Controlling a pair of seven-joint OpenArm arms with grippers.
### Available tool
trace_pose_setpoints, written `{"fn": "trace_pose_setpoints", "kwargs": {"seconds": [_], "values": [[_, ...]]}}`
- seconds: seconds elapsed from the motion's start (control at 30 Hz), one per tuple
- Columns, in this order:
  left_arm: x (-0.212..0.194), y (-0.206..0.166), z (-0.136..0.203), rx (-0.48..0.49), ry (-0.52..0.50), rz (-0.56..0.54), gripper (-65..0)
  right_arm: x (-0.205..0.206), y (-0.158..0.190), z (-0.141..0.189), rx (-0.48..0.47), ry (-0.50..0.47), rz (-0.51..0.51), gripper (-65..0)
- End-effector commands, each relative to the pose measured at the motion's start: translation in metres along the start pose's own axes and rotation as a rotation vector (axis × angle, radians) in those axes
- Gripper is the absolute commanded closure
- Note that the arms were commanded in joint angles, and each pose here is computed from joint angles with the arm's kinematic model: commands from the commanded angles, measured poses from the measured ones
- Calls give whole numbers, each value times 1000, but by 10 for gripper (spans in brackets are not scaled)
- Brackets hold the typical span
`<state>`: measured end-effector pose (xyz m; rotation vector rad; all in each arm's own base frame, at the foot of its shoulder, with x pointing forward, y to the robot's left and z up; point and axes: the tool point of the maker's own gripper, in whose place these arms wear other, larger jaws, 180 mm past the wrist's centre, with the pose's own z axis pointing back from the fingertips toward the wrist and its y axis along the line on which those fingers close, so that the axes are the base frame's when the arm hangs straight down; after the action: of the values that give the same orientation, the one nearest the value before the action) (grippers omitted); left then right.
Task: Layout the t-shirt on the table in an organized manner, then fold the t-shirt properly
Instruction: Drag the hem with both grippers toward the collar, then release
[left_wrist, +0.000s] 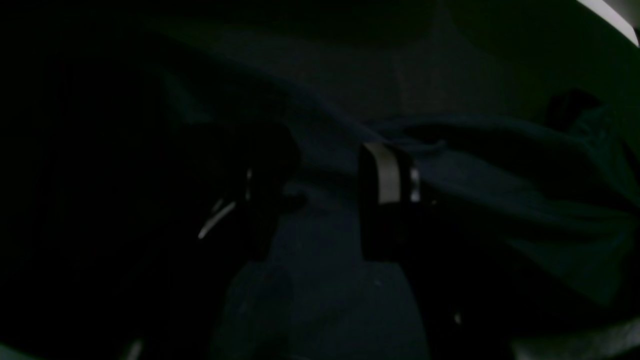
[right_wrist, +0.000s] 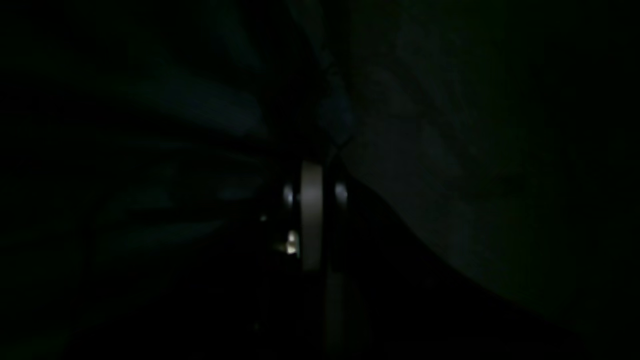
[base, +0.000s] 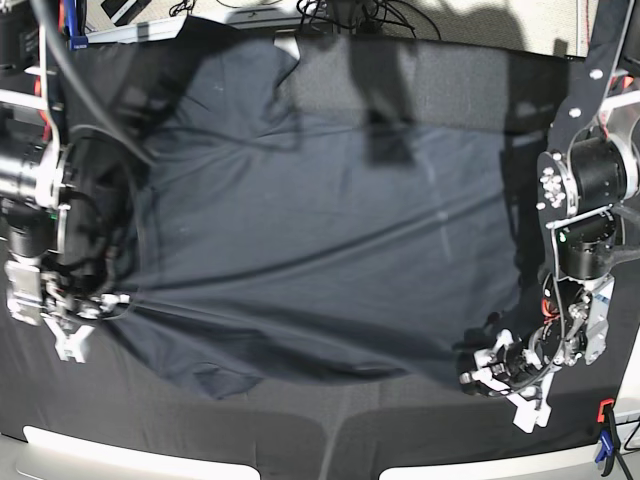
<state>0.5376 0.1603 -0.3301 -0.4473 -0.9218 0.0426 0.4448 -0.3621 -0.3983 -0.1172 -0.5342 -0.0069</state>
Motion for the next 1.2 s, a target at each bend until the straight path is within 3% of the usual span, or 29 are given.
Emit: {"fn": "trace_pose_setpoints", "kwargs": {"seconds": [0.0, 0.1, 0.17, 0.3, 0.4, 0.57, 0.83, 1.17], "values": [[38, -7, 5, -20, -86, -21, -245, 28, -12, 12, -28, -59, -7, -14], [37, -9, 5, -28, -78, -25, -246, 28, 0, 12, 39, -62, -18, -223], [35, -15, 6, -62, -72, -45, -246, 26, 9, 13, 94, -47, -24, -289], [32, -22, 8, -112, -56, -79, -245, 28, 13, 21, 169, -37, -95, -290], [35, -21, 11, -130, -68, -74, -245, 42, 21, 38, 296, -114, -22, -289], [36, -17, 21, -149, -114, -84, -173, 41, -4, 51, 273, -150, -40, -288], [19, -19, 54, -111, -185, -239, -174, 11, -9, 55, 278, -165, -18, -288], [-28, -28, 102, -70, -212, -373, -174, -12, -9, 108, 290, -347, -1, -288]]}}
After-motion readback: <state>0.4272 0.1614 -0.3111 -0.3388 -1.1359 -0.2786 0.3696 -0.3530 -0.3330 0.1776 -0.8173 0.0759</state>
